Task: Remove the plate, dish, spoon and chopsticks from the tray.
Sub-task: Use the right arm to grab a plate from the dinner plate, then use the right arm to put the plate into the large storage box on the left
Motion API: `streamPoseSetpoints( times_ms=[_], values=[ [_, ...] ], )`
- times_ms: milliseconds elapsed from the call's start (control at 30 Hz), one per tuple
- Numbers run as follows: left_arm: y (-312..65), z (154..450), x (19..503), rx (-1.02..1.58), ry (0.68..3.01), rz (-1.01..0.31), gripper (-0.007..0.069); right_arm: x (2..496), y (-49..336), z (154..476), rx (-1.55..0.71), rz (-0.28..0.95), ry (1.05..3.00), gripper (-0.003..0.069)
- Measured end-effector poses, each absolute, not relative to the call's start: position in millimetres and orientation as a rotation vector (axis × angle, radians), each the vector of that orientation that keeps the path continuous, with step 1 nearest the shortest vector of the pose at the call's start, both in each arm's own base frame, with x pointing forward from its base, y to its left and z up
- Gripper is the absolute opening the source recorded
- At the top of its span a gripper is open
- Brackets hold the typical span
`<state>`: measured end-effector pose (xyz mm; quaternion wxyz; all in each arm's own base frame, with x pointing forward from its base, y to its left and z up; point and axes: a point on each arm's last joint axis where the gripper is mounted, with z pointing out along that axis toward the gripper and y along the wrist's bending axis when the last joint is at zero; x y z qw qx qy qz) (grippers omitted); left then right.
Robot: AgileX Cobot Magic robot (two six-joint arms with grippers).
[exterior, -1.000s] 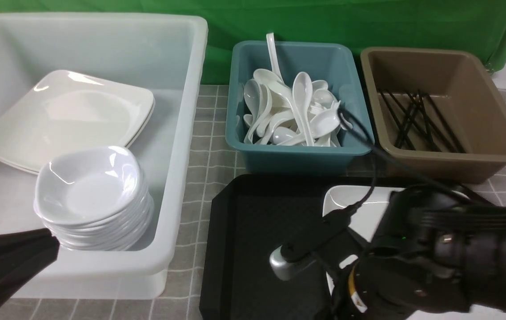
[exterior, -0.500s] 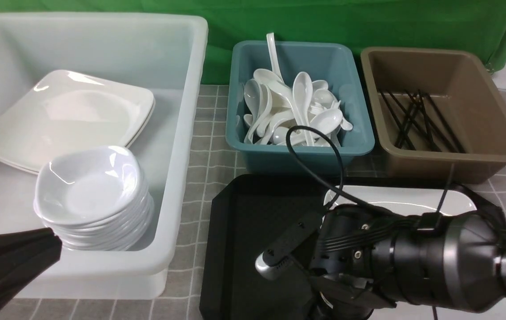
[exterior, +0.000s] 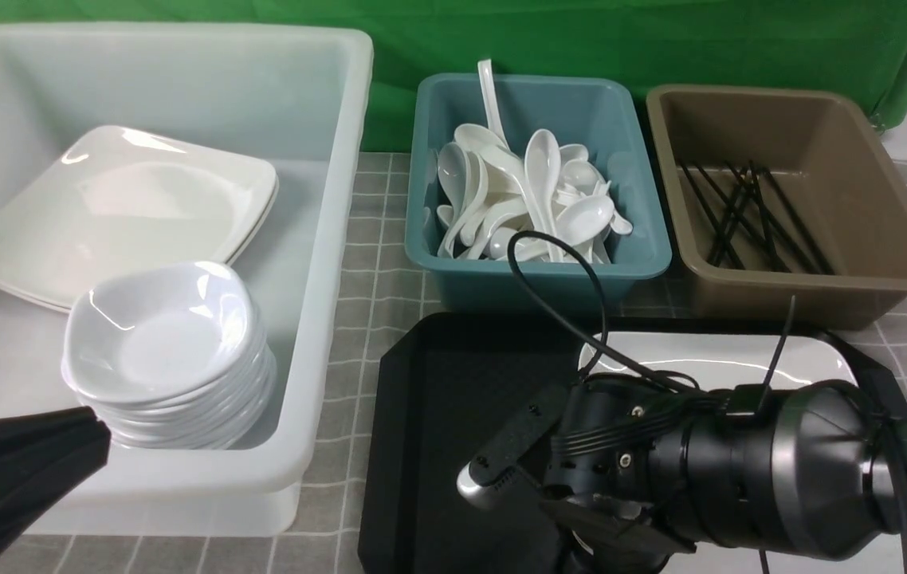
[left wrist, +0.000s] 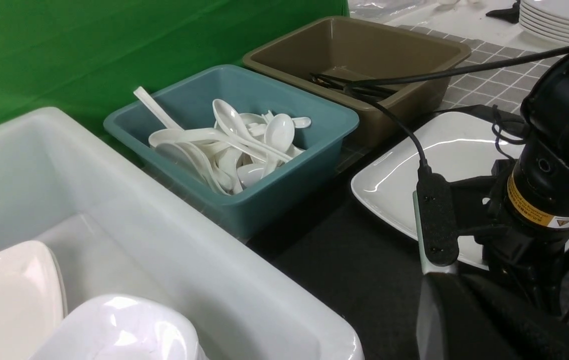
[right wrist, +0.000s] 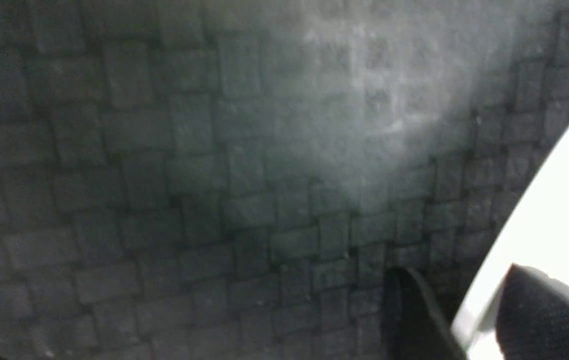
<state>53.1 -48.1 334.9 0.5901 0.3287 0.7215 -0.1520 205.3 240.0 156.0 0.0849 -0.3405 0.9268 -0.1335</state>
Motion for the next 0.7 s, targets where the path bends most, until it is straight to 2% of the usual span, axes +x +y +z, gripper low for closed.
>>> streamPoseSetpoints(
  times_ms=[100, 233, 367, 400, 433, 533, 567, 700],
  values=[
    [-48.1, 334.9, 53.1, 0.766, 1.679, -0.353, 0.0009, 204.2, 240.5, 159.7, -1.052, -0.411, 2.764, 0.0259],
    [-48.1, 334.9, 53.1, 0.766, 1.679, -0.353, 0.0009, 193.0, 246.7, 184.1, -1.099, -0.436, 2.738, 0.0199],
    [-47.7, 334.7, 53.4, 0.770, 1.679, -0.342, 0.0009, 170.9, 257.7, 241.5, -1.125, -0.366, 2.650, 0.0106],
    [-47.7, 334.7, 53.4, 0.770, 1.679, -0.341, 0.0009, 170.4, 256.5, 243.2, -1.122, -0.368, 2.651, 0.0099],
    [-47.1, 334.4, 53.8, 0.776, 1.678, -0.327, 0.0009, 162.2, 257.6, 264.1, -1.121, -0.347, 2.624, 0.0074],
    [-46.7, 334.2, 54.0, 0.780, 1.678, -0.316, 0.0009, 151.2, 256.5, 292.6, -1.113, -0.296, 2.586, 0.0059],
    [-46.7, 334.2, 54.1, 0.780, 1.678, -0.315, 0.0009, 146.8, 256.9, 305.0, -1.104, -0.240, 2.565, 0.0058],
    [-46.6, 334.3, 54.1, 0.780, 1.677, -0.314, 0.0009, 139.3, 254.3, 324.9, -1.089, -0.143, 2.538, 0.0058]
  ],
)
